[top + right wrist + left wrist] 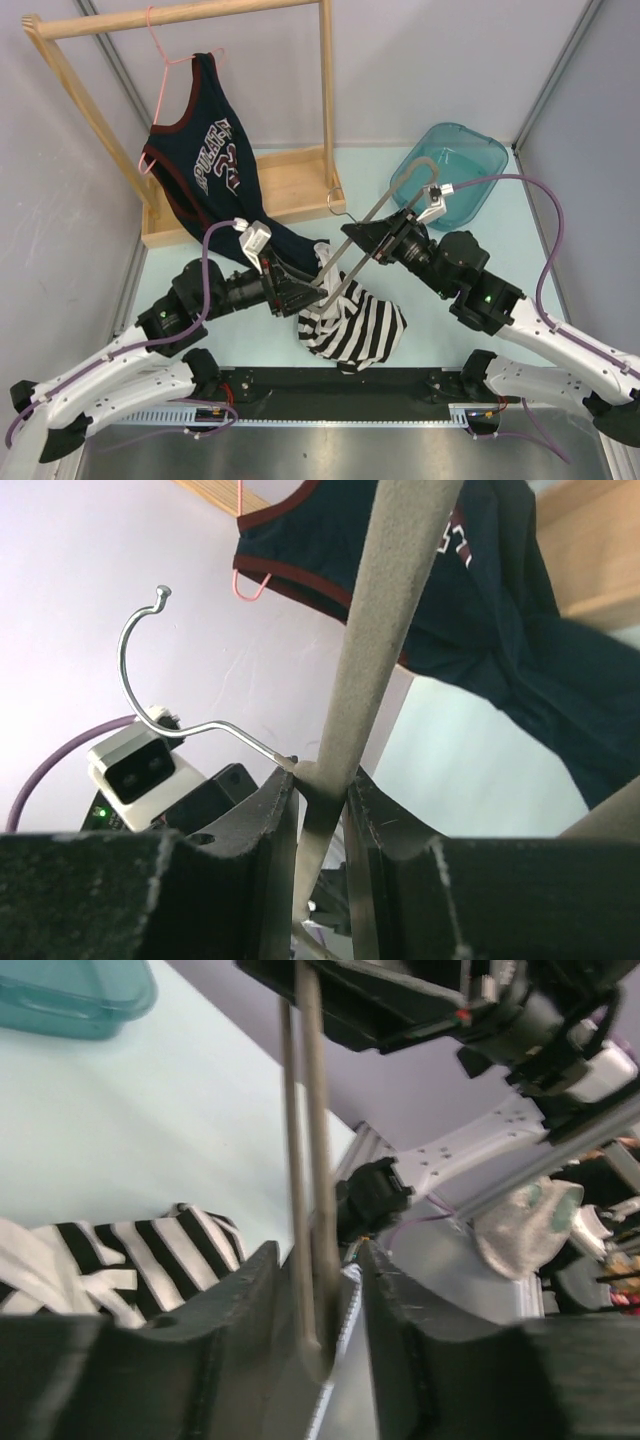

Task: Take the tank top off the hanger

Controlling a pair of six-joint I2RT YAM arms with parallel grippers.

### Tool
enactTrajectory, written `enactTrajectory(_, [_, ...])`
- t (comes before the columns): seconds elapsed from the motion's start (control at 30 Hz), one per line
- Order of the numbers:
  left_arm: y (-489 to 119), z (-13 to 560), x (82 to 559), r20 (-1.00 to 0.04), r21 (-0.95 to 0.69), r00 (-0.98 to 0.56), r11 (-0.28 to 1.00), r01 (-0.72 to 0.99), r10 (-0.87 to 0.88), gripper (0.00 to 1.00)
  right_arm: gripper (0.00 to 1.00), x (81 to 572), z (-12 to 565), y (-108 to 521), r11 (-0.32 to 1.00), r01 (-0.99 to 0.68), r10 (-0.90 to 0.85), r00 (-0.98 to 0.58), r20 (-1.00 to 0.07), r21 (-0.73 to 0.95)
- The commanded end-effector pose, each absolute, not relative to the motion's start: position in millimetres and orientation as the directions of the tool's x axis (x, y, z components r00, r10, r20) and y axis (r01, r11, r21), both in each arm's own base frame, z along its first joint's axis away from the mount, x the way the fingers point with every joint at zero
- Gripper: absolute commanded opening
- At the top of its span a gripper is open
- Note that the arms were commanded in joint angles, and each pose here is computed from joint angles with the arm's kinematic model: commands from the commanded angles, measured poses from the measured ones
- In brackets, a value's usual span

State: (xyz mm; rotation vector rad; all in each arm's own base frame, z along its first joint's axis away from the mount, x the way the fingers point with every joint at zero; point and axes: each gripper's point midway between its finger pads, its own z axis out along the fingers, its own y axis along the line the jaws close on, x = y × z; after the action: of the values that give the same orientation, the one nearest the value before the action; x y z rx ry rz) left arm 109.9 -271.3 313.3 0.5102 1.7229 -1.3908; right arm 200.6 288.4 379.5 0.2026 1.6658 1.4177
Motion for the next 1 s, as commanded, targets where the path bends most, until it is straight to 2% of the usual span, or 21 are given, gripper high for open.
enactTrajectory(0.0, [-264.9, 323.3, 126.6, -0.816, -0.578, -0.523, 0.382, 0.721, -0.248, 0.35, 0.00, 192.5, 413.9, 282.0, 0.178, -0.418, 0.697, -0.586, -0.414, 0.891])
enactTrajectory(0.03, [-263.8, 323.8, 127.5, -0.816, -0.577, -0.523, 0.391, 0.717, -0.247, 0.30, 0.00, 192.5, 413.9, 280.4, 0.172, -0.411, 0.703, -0.586, -0.404, 0.895])
enactTrajectory(0.17, [-263.5, 324.4, 126.9, -0.814, -0.579, -0.529, 0.395, 0.713, -0.240, 0.29, 0.00, 184.1, 419.7, 279.3, 0.078, -0.410, 0.732, -0.596, -0.331, 0.909])
enactTrajectory(0.2, [-263.6, 324.7, 126.3, -0.814, -0.579, -0.529, 0.394, 0.714, -0.239, 0.26, 0.00, 183.5, 419.2, 280.0, 0.071, -0.408, 0.735, -0.595, -0.324, 0.910])
enactTrajectory(0.3, [-259.3, 325.4, 130.9, -0.817, -0.575, -0.518, 0.423, 0.700, -0.252, 0.07, 0.00, 181.6, 415.3, 289.4, 0.079, -0.404, 0.720, -0.610, -0.332, 0.912])
enactTrajectory(0.33, [-255.5, 328.9, 133.8, -0.818, -0.574, -0.511, 0.442, 0.689, -0.264, 0.00, 0.07, 178.6, 419.7, 290.6, 0.075, -0.418, 0.708, -0.617, -0.343, 0.905])
enactTrajectory(0.37, [-249.8, 323.5, 136.2, -0.819, -0.569, -0.514, 0.479, 0.669, -0.254, 0.00, 0.34, 178.1, 415.7, 291.9, 0.101, -0.413, 0.696, -0.621, -0.361, 0.905])
enactTrajectory(0.43, [-231.6, 336.3, 150.2, -0.826, -0.558, -0.472, 0.563, 0.609, -0.308, 0.00, 0.57, 181.7, 411.9, 287.8, 0.172, -0.405, 0.691, -0.601, -0.403, 0.898])
enactTrajectory(0.47, [-222.0, 325.4, 152.7, -0.833, -0.534, -0.482, 0.621, 0.573, -0.272, 0.00, 0.75, 182.1, 402.2, 284.2, 0.240, -0.376, 0.670, -0.603, -0.433, 0.895])
enactTrajectory(0.53, [-204.7, 339.5, 164.4, -0.857, -0.491, -0.434, 0.698, 0.521, -0.279, 0.00, 0.85, 183.3, 387.2, 267.0, 0.349, -0.348, 0.655, -0.574, -0.492, 0.870])
enactTrajectory(0.6, [-187.3, 334.5, 170.0, -0.882, -0.410, -0.422, 0.779, 0.474, -0.208, 0.00, 0.87, 184.6, 381.8, 249.1, 0.406, -0.330, 0.664, -0.534, -0.523, 0.852])
enactTrajectory(0.73, [-148.8, 365.3, 194.7, -0.933, -0.246, -0.334, 0.913, 0.326, -0.132, 0.00, 0.87, 172.9, 365.8, 189.8, 0.531, -0.283, 0.659, -0.455, -0.599, 0.799])
enactTrajectory(0.87, [-117.4, 388.6, 219.1, -0.956, -0.085, -0.293, 0.974, 0.209, -0.021, 0.00, 0.86, 161.1, 348.3, 139.7, 0.589, -0.204, 0.676, -0.405, -0.615, 0.782])
enactTrajectory(0.93, [-108.6, 409.6, 229.1, -0.964, -0.059, -0.267, 0.976, 0.208, -0.001, 0.00, 0.86, 156.3, 334.8, 120.8, 0.621, -0.157, 0.673, -0.396, -0.625, 0.768])
enactTrajectory(0.97, [-111.6, 407.3, 242.5, -0.954, -0.068, -0.300, 0.970, 0.231, 0.005, 0.00, 0.86, 151.1, 336.2, 110.8, 0.603, -0.152, 0.692, -0.388, -0.608, 0.783])
